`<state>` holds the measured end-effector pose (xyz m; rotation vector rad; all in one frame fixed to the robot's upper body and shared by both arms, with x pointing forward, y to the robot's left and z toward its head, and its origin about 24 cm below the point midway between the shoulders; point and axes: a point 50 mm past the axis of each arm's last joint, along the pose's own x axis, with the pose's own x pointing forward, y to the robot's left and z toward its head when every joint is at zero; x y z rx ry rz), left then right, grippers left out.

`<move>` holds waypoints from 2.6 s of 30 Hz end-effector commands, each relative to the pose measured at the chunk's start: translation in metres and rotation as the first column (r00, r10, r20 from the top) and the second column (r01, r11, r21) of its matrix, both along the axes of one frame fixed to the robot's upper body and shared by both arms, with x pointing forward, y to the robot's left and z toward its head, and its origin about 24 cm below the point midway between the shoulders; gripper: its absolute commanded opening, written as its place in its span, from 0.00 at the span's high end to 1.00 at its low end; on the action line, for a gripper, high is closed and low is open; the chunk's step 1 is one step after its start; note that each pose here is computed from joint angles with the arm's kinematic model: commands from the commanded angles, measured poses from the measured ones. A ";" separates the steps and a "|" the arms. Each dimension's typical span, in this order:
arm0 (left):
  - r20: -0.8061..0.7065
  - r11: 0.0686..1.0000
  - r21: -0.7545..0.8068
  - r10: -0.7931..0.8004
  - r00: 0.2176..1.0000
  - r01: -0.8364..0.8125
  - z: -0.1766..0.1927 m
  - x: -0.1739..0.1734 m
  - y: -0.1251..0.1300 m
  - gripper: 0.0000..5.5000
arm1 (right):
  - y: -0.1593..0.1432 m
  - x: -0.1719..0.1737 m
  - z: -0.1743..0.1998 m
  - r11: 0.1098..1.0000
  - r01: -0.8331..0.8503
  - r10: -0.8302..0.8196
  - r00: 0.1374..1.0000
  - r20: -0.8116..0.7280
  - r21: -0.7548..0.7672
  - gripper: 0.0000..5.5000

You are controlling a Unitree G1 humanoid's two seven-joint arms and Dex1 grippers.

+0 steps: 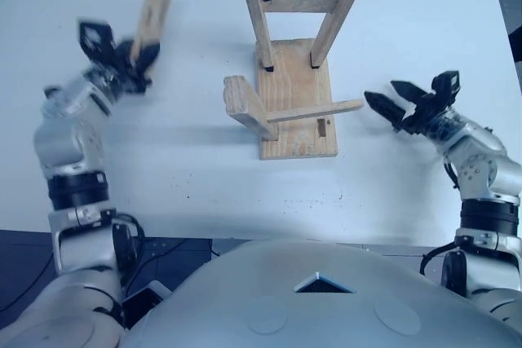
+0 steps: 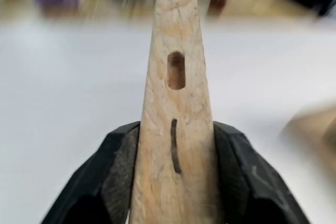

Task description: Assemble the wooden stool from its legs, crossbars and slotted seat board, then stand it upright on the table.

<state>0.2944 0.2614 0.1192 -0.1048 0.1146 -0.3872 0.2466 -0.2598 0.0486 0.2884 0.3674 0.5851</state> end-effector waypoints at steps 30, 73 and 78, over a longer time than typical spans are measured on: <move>0.373 0.449 -0.267 -0.768 0.521 0.853 0.112 -0.012 -0.109 0.64 | 0.162 0.050 0.209 0.500 -0.719 0.424 0.689 0.588 0.482 0.40; 0.268 0.819 -0.440 -0.271 0.925 0.368 0.056 -0.009 -0.043 0.05 | 0.045 0.049 0.141 0.920 -0.350 0.251 0.872 0.421 0.176 0.63; 0.219 0.834 -0.537 -0.009 0.976 0.128 0.039 0.004 -0.019 0.05 | 0.033 0.036 0.097 0.956 -0.279 0.228 0.899 0.373 0.088 0.63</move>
